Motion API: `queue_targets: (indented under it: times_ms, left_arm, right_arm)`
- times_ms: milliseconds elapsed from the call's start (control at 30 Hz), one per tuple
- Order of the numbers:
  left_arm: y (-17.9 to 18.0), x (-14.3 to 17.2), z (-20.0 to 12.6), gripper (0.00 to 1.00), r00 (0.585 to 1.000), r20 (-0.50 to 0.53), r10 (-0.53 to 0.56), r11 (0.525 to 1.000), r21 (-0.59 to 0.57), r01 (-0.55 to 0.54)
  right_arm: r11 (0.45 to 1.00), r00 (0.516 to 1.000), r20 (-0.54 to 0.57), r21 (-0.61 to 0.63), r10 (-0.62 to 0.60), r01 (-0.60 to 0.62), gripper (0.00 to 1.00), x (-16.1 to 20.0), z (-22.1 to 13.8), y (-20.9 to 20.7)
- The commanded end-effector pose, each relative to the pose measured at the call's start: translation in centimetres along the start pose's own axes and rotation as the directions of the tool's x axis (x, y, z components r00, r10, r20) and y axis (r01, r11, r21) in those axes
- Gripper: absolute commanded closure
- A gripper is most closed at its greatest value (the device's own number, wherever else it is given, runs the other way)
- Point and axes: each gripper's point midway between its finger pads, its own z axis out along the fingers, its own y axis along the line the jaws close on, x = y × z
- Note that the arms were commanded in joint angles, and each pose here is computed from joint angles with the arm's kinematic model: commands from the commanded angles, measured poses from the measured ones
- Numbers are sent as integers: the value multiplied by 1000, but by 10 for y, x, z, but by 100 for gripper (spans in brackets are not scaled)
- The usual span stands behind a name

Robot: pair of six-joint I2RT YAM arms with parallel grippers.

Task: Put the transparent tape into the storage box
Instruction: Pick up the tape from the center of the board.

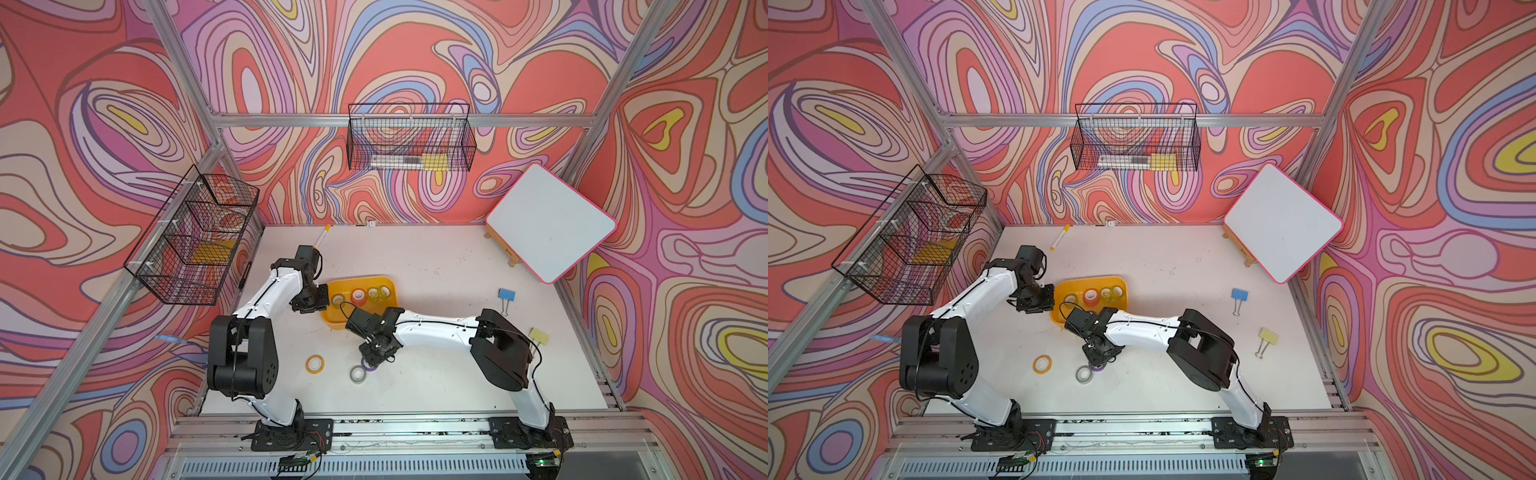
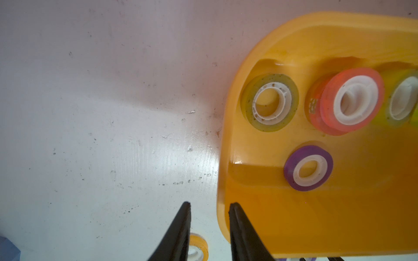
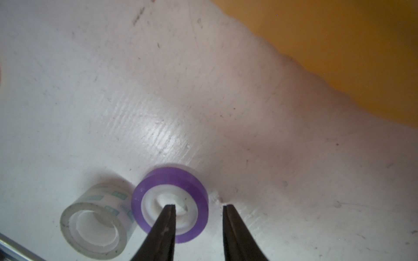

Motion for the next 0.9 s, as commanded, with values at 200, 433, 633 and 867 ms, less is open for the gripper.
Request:
queue_targets:
  times_ms: [200,433,633,867]
  left_arm:
    - [3,5,-6,66,1000,-7,21,1000,-12,-21]
    - [4,4,-8,66,1000,2,21,1000,-20,-21]
    - [5,5,-7,65,1000,-3,22,999,-24,-23]
    - [6,4,-7,66,1000,-1,24,999,-33,-24]
  right_arm:
    - [1000,999,-40,3,1,-1,66,2,12,0]
    - [999,998,-62,53,-2,6,75,6,14,-8]
    - [997,997,-73,79,-3,8,83,7,15,-12]
    - [997,1000,-15,72,-4,5,87,-6,-11,-11]
